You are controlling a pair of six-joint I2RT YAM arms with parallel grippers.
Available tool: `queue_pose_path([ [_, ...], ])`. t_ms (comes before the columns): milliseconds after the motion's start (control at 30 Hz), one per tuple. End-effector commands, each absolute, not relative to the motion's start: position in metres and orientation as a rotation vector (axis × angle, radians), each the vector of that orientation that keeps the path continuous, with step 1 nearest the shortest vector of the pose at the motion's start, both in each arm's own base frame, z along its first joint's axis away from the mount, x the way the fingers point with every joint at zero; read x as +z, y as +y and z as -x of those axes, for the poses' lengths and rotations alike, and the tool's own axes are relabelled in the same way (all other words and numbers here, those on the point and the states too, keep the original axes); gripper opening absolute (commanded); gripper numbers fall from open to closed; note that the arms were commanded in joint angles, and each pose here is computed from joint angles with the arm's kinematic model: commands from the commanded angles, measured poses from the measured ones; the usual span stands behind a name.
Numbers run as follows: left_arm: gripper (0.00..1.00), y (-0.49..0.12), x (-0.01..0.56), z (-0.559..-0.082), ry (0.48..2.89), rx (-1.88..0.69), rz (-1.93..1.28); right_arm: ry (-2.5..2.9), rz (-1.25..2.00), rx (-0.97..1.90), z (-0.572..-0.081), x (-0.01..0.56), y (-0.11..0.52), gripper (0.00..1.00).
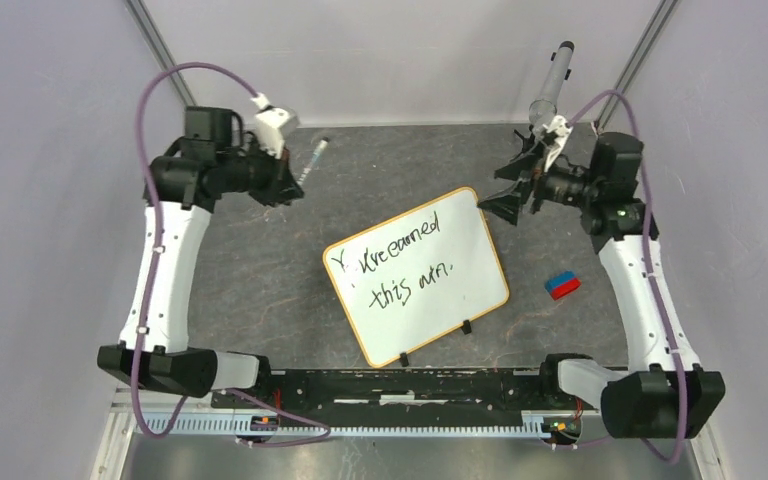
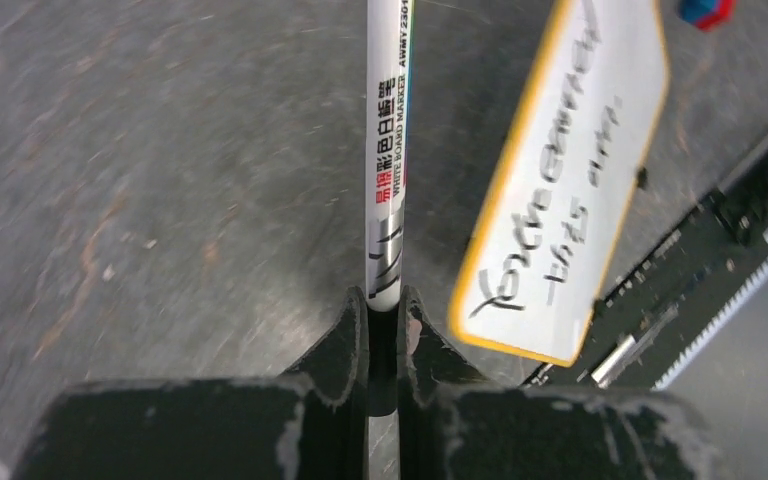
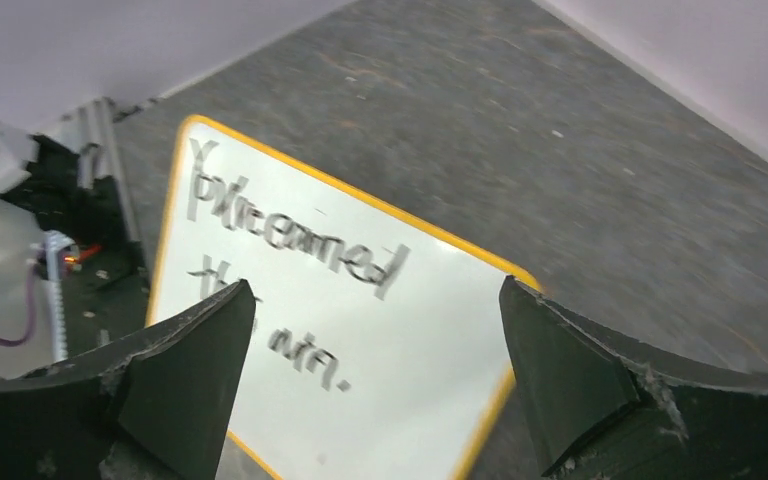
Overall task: Write a sentence on the whiteboard
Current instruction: Place the whiteboard marker at the center of the board.
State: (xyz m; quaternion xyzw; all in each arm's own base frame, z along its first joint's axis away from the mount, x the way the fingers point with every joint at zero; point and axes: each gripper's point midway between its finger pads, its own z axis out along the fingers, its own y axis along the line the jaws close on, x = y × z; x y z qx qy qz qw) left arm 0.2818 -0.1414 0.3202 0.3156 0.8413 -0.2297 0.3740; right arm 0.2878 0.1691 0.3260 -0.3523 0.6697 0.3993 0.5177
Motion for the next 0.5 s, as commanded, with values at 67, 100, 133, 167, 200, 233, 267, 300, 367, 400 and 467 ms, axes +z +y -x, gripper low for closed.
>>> queue_pose_path([
  [67, 0.02, -0.053, 0.312, -0.288, 2.246, -0.452, -0.519, 1.763, 0.802, 0.773, -0.306, 0.291, 0.083, 0.98],
  [100, 0.02, -0.042, 0.302, -0.287, 2.273, -0.441, -0.501, 1.798, 0.779, 0.753, -0.307, 0.282, 0.069, 0.98],
  [133, 0.02, -0.028, 0.29, -0.287, 2.31, -0.418, -0.476, 1.827, 0.768, 0.741, -0.307, 0.274, 0.058, 0.98],
  [167, 0.02, -0.015, 0.276, -0.288, 2.351, -0.381, -0.455, 1.852, 0.761, 0.72, -0.307, 0.267, 0.045, 0.98],
  [200, 0.02, -0.002, 0.259, -0.287, 2.403, -0.35, -0.426, 1.882, 0.753, 0.701, -0.307, 0.257, 0.033, 0.98],
  [233, 0.02, 0.009, 0.244, -0.286, 2.449, -0.341, -0.397, 1.913, 0.745, 0.69, -0.307, 0.247, 0.023, 0.98],
  [267, 0.02, 0.021, 0.229, -0.285, 2.494, -0.326, -0.362, 1.94, 0.734, 0.675, -0.306, 0.238, 0.012, 0.98],
  [300, 0.02, 0.031, 0.214, -0.283, 2.539, -0.318, -0.34, 1.964, 0.726, 0.664, -0.306, 0.229, 0.002, 0.98],
  [367, 0.02, 0.048, 0.187, -0.279, 2.611, -0.304, -0.298, 2.008, 0.716, 0.636, -0.304, 0.212, -0.014, 0.98],
  [400, 0.02, 0.057, 0.174, -0.278, 2.635, -0.289, -0.265, 2.031, 0.706, 0.626, -0.303, 0.203, -0.021, 0.98],
  [467, 0.02, 0.072, 0.15, -0.275, 2.678, -0.252, -0.223, 2.064, 0.698, 0.6, -0.302, 0.189, -0.031, 0.98],
])
